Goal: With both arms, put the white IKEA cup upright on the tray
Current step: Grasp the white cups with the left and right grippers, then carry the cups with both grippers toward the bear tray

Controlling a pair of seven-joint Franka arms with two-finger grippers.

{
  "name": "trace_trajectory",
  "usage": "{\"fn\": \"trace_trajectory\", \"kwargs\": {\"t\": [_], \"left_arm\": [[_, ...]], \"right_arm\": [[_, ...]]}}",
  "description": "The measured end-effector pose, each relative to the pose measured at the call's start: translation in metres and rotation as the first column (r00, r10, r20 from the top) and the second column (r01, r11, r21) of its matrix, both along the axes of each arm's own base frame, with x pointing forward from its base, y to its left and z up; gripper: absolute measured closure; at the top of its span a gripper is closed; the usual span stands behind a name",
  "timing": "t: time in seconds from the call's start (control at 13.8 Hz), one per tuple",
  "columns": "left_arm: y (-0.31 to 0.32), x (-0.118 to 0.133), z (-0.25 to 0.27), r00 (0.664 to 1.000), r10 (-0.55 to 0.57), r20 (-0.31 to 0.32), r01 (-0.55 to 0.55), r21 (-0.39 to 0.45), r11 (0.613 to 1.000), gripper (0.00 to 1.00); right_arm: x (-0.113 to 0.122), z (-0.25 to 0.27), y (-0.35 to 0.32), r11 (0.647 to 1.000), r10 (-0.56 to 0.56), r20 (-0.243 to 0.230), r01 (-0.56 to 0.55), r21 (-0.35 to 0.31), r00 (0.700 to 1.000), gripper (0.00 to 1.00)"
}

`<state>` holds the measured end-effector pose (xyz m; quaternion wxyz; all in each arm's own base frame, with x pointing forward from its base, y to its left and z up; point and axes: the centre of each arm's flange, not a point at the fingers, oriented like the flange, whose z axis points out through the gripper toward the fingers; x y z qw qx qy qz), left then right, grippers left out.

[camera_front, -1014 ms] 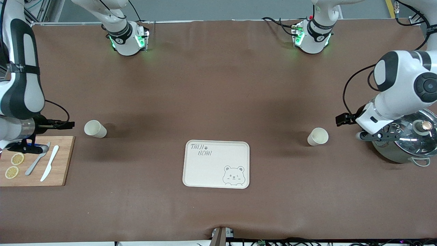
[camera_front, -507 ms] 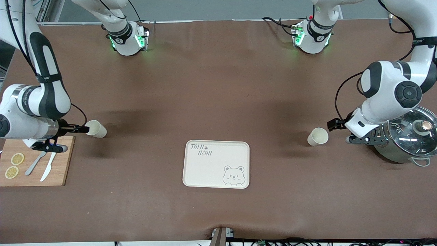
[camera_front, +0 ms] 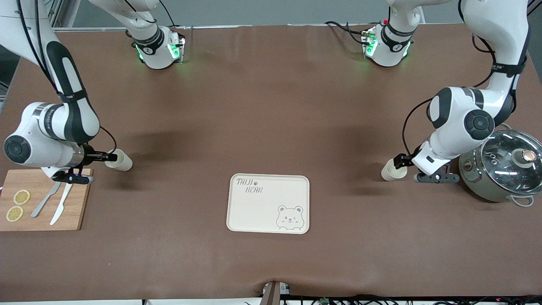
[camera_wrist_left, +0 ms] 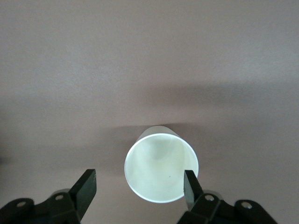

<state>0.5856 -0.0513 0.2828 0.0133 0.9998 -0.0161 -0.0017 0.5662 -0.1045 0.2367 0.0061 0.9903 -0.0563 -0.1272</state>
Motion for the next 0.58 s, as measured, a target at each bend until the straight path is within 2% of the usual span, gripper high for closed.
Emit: {"fn": "trace_trajectory", "kwargs": {"t": [0.07,0.22,0.36,0.43,0.58], "left_arm": [[0.001,0.000,-0.005,1.000,0.002,-0.006,-0.002,-0.001,1.000,0.22],[0.002,0.000,-0.010,1.000,0.005,-0.001,-0.005,-0.003,1.000,0.24],[0.002,0.002,-0.018,1.000,0.007,0.014,-0.007,-0.008,1.000,0.36],[0.001,0.001,-0.024,1.000,0.008,0.019,-0.008,-0.011,1.000,0.37],[0.001,-0.002,-0.039,0.999,0.009,0.033,-0.009,-0.017,1.000,0.42]], "right_arm": [[-0.002,-0.004,0.001,1.000,0.001,0.004,-0.001,0.000,1.000,0.47],[-0.004,-0.006,0.001,1.000,0.001,0.007,-0.001,-0.001,1.000,0.71],[-0.003,-0.004,0.001,1.000,0.001,0.012,-0.001,-0.001,1.000,0.91],[-0.001,-0.001,0.000,1.000,0.001,0.019,-0.001,-0.002,1.000,0.97],[0.007,0.009,0.000,1.000,0.002,0.033,-0.002,-0.005,0.999,0.97]]}}
